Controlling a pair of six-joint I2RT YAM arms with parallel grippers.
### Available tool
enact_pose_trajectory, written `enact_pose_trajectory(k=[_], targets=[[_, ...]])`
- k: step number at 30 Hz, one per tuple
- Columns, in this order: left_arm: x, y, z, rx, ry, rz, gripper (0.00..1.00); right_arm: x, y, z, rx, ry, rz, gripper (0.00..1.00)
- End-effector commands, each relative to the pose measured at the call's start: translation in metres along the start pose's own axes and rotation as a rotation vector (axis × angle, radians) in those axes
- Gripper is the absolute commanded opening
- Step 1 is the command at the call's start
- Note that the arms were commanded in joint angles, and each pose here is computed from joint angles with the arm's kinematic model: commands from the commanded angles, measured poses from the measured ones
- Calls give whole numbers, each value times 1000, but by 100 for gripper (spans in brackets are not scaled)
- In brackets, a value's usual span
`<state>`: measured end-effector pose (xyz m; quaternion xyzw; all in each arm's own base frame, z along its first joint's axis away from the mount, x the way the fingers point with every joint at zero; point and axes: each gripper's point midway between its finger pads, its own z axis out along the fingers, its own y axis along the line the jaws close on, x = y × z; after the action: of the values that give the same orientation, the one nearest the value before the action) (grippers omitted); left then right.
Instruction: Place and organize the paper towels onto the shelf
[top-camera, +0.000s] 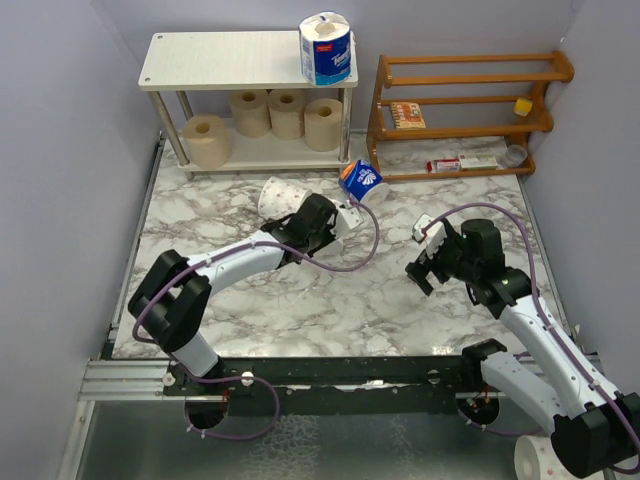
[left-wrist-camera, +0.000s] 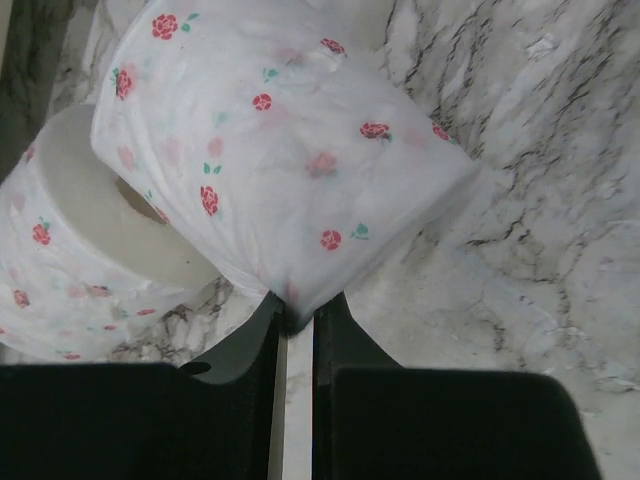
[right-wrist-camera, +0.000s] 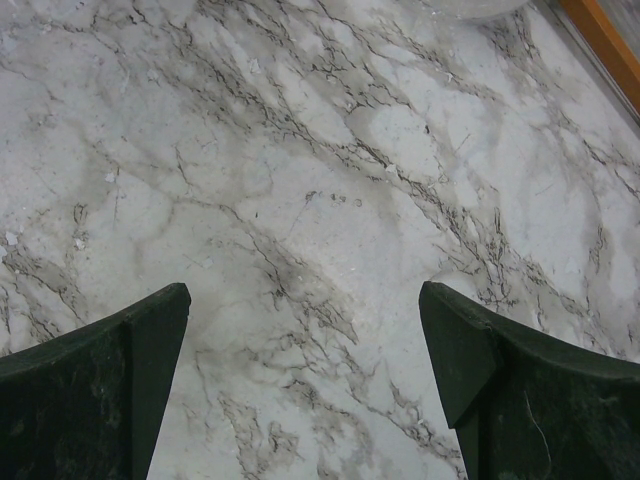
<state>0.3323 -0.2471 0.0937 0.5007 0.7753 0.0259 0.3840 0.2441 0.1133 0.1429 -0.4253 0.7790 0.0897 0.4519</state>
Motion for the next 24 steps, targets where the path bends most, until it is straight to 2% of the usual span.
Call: enact_pose_trajectory(k=[1,4,8,10,15,20,24], targets=[[-31,-12,-31,192,-94,-318,0,-3,-1,1,3,-18,-12,100],[-68,-1,-61,245,-256,-495,0,-3,-1,1,1,-22,-4,100],[-97,21,-101,200,-419,-720,0,-3,0,2,-5,-20,-7,100],[-104,33,-117,167,-439,-852,0,-3,0,1,-6,-23,-8,100],[-92,71,-141,-56,-407,-1222,0,-3,2,2,-13,-24,-18,100],[-88,96,-172,-158,-512,-1475,0,-2,1,2,-8,-20,-8,100],[-94,107,-185,-172,-570,-1574,0,-1,2,3,-15,-19,-12,100]])
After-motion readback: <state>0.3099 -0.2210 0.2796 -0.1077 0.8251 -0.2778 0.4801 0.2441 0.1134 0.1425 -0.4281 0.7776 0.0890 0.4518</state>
